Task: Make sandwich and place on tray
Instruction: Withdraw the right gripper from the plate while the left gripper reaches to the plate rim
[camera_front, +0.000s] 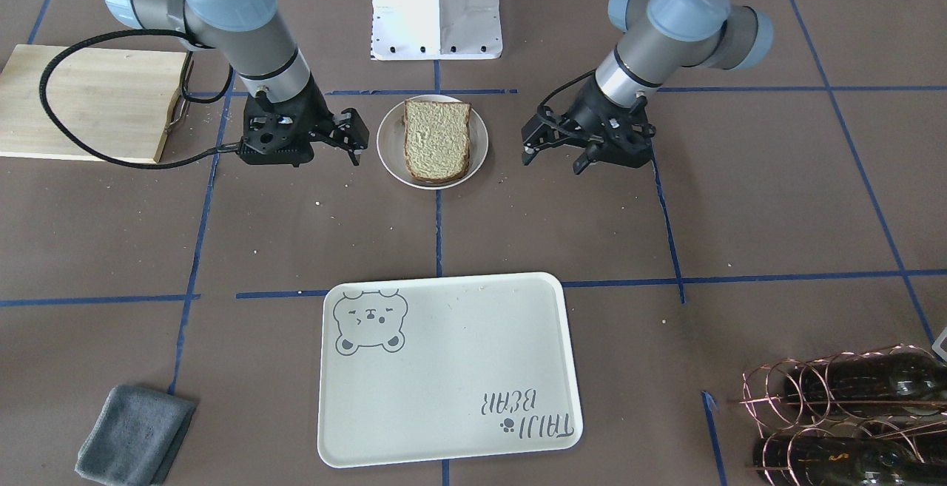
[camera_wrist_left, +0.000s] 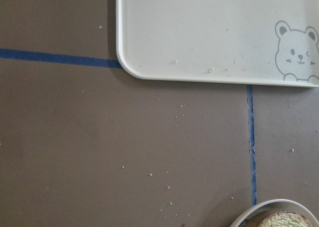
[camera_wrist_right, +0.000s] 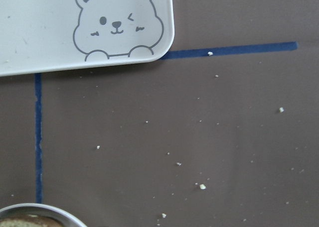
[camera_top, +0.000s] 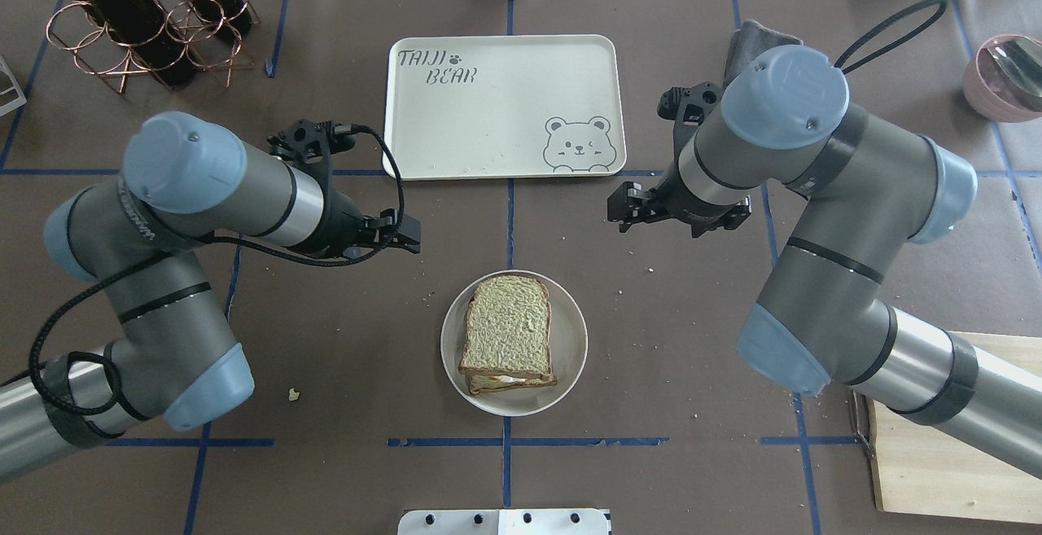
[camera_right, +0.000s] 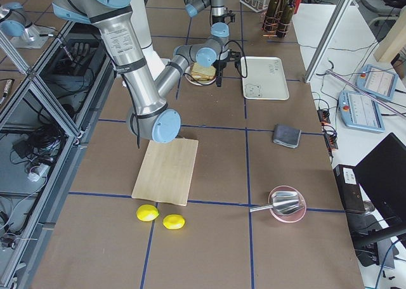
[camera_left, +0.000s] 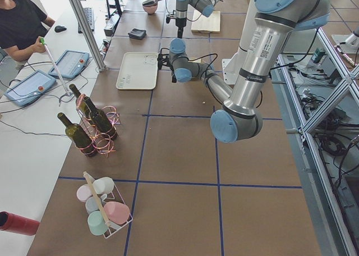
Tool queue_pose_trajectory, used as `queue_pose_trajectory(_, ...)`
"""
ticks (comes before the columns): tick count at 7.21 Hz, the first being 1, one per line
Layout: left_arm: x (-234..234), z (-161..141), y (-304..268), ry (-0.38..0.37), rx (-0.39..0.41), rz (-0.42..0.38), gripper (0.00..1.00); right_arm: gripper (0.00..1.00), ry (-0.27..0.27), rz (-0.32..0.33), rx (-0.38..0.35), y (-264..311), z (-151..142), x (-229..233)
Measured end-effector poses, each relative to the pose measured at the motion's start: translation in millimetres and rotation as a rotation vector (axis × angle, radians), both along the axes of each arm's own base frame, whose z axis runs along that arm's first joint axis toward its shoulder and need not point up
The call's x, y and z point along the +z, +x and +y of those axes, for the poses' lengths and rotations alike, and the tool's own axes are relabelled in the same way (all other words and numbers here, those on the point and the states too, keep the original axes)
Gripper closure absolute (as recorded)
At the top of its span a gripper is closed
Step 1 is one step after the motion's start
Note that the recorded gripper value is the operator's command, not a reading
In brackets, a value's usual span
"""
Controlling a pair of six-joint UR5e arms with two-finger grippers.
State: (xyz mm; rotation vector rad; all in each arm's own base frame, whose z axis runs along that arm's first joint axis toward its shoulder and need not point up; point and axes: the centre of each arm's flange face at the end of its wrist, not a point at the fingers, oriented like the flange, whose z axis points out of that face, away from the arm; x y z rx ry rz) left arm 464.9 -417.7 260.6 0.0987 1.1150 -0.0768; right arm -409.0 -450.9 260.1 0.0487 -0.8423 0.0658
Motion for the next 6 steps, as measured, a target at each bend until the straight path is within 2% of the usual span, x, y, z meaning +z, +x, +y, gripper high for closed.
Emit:
queue_pose_trajectory(1,-5.6,20.1,24.0,-0.013,0.002,-0.031,0.35,0.00,0.024,0.023,-0.027,21.3,-9.6,7.2)
queue_pose_trajectory(4,-0.1,64.9,70.1,-0.041,0.040,-0.069,0.52,0.00,0.049,0.018,-0.077,79.2,-36.1,28.2)
queue_pose_trajectory(6,2.0,81.0,86.1,-0.052,0.067,-0.075,0.56,0.00,0.050,0.010,-0.079,94.9,-42.5,33.3)
